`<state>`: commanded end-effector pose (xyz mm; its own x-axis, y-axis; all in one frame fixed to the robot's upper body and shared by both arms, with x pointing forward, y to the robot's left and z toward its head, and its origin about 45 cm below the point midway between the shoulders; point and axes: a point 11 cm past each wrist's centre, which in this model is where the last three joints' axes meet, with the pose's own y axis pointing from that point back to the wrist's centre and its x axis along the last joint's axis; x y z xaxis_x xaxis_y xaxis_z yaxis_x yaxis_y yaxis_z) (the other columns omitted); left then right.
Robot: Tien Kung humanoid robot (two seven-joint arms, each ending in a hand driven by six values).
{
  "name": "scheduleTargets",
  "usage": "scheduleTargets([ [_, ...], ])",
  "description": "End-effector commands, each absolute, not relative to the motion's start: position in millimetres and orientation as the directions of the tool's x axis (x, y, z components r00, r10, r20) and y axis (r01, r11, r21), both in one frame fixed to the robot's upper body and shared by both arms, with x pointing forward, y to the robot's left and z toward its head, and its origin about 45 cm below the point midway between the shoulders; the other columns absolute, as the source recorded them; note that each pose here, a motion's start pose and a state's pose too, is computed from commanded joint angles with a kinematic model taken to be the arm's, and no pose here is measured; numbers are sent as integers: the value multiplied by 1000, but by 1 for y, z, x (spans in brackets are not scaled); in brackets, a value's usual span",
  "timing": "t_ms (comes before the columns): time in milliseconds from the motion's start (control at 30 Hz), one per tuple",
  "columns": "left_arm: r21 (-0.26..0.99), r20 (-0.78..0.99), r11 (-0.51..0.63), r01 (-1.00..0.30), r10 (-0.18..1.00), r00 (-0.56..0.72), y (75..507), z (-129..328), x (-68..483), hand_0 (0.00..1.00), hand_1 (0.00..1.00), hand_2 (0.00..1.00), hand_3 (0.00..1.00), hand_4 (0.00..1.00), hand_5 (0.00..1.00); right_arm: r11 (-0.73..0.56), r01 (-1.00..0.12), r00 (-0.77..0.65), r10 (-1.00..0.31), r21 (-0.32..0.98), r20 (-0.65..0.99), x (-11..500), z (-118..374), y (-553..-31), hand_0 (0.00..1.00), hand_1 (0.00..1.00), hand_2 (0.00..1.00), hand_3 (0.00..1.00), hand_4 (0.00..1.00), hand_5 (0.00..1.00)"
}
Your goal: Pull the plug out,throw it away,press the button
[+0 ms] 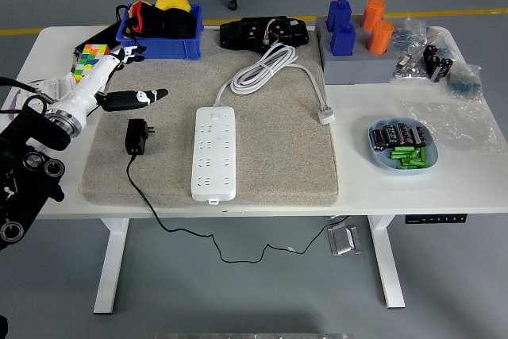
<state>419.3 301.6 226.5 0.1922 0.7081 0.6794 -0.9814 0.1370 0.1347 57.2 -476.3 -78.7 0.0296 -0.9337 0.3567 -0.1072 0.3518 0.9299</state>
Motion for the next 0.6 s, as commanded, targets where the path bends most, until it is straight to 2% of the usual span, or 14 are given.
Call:
scheduleTargets([
  [600, 138, 679, 144, -980, 707, 200, 299, 226, 419, 913, 909, 854, 910, 912, 335, 352, -104, 34, -934, 930, 357, 55, -79, -476, 767, 729, 724, 713, 883, 658],
])
